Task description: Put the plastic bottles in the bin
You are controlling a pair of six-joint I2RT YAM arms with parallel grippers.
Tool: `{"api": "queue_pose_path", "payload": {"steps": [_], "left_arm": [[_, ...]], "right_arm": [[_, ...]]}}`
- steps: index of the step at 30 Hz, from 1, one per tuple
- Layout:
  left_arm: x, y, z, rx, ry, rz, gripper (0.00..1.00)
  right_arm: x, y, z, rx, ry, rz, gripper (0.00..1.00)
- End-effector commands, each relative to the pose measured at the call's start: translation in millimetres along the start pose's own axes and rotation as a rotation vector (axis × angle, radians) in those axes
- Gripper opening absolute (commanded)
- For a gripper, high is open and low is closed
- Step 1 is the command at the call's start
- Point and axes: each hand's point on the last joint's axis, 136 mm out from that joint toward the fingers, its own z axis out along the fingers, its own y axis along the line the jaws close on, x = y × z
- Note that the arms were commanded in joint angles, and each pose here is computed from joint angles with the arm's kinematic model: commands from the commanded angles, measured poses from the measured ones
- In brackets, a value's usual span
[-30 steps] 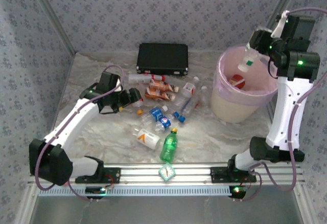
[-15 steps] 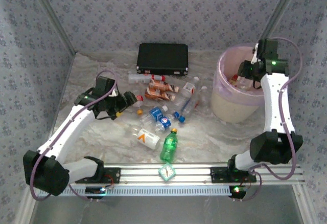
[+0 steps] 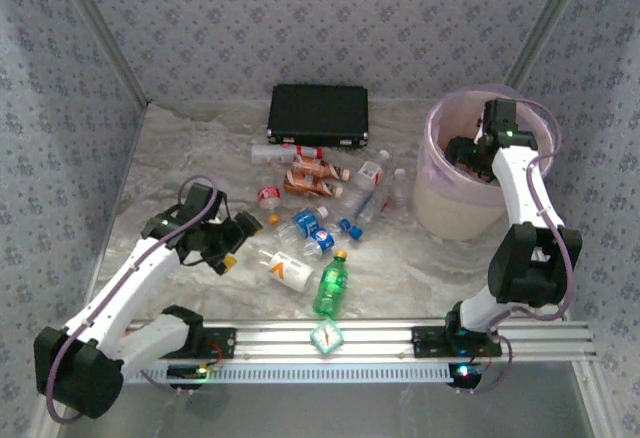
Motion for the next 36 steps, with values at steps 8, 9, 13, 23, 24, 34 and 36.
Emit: {"api": "queue_pose_path", "payload": {"steps": [8,9,13,23,24,34,36], "left_arm": [[23.2,5.1,48.9,0.034,0.074,-0.228,0.9],[25.3,5.1,54.4,0.048,0.086,-0.25,0.9],[19.7,6.2,64.1,0.046,0.055,-0.271,0.89],[15.5,12.0,98.8,0.038,0.049,-0.321,0.76],[14.2,10.6,99.0,0.041,0.044,-0.322,0.75],[12.5,10.1,87.7,0.013,0.023,-0.271,0.62],[10.8,5.6,79.9,0.016,0.01,-0.242,0.61]], "right_arm": [[-31.3,5.4,-99.7,-0.044,-0.193,-0.016,0.99],[-31.9,6.2,-107.2,-0.051,-0.204,-0.016,0.99],[-30.7,16.8,-136.2,-0.105,-0.249,-0.029,0.99],[-16.1,39.0,-183.4,-0.196,-0.303,-0.082,0.99],[-15.0,40.5,-185.4,-0.203,-0.305,-0.085,0.99],[-2.7,72.1,-222.7,-0.424,-0.339,-0.098,0.98],[0.5,82.0,-237.4,-0.494,-0.351,-0.11,0.98]]}}
